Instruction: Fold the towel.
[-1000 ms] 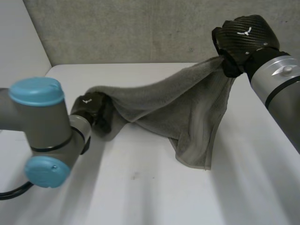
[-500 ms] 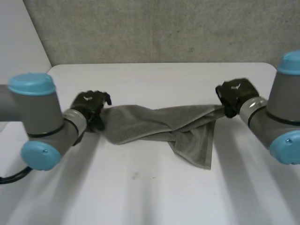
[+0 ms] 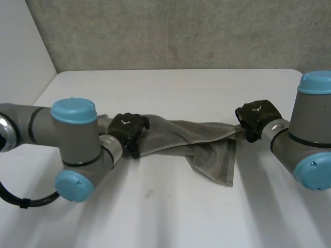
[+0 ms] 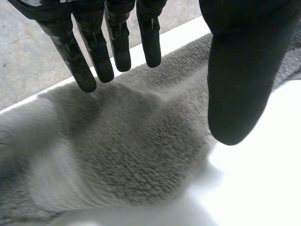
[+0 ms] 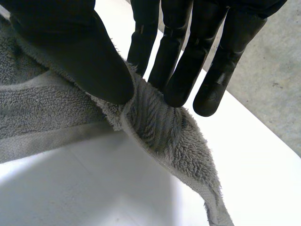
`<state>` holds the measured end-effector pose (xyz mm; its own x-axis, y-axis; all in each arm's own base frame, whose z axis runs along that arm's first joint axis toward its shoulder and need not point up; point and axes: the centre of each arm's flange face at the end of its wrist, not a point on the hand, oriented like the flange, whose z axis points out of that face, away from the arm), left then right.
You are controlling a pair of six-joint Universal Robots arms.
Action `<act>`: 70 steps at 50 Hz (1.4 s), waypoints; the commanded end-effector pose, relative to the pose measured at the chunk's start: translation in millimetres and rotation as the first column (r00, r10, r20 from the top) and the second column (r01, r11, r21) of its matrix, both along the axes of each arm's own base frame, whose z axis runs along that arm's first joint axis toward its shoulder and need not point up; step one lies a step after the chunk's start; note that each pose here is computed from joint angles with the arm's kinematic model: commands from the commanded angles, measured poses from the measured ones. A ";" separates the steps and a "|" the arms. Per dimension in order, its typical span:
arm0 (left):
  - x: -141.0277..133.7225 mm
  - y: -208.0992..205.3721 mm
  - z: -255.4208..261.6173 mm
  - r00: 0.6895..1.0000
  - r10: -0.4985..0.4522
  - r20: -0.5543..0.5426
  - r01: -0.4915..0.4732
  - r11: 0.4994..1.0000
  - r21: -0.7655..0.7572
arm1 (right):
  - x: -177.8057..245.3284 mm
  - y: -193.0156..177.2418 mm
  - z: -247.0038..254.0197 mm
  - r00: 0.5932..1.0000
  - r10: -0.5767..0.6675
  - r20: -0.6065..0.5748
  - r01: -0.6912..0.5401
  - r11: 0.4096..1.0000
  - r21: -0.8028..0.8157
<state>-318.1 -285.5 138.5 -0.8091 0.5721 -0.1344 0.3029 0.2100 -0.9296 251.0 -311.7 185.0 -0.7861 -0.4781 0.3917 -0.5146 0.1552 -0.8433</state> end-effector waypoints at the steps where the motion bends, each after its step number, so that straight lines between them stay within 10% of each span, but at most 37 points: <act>1: -3.9 -1.0 -21.6 1.000 -0.008 0.014 0.007 1.000 0.017 | 0.2 0.6 -5.2 1.000 0.001 -0.006 -0.001 1.000 0.009; 34: -6.1 -13.4 -18.3 1.000 -0.013 0.020 0.015 0.994 -0.107 | 0.5 -0.9 0.1 1.000 0.001 -0.002 -0.001 1.000 -0.012; 48: 35.9 24.4 142.3 0.994 -0.034 -0.102 -0.001 0.948 -0.318 | -13.2 26.6 140.0 0.998 0.014 -0.063 -0.035 0.938 -0.344; 55: 60.8 48.5 170.9 0.986 -0.144 -0.086 0.124 0.972 -0.201 | -17.6 57.6 174.8 0.988 0.080 -0.134 -0.119 0.941 -0.318; 70: 84.3 10.2 71.3 0.984 -0.162 0.073 0.140 0.960 0.244 | 5.0 35.2 65.9 0.924 0.256 -0.285 -0.245 0.967 0.073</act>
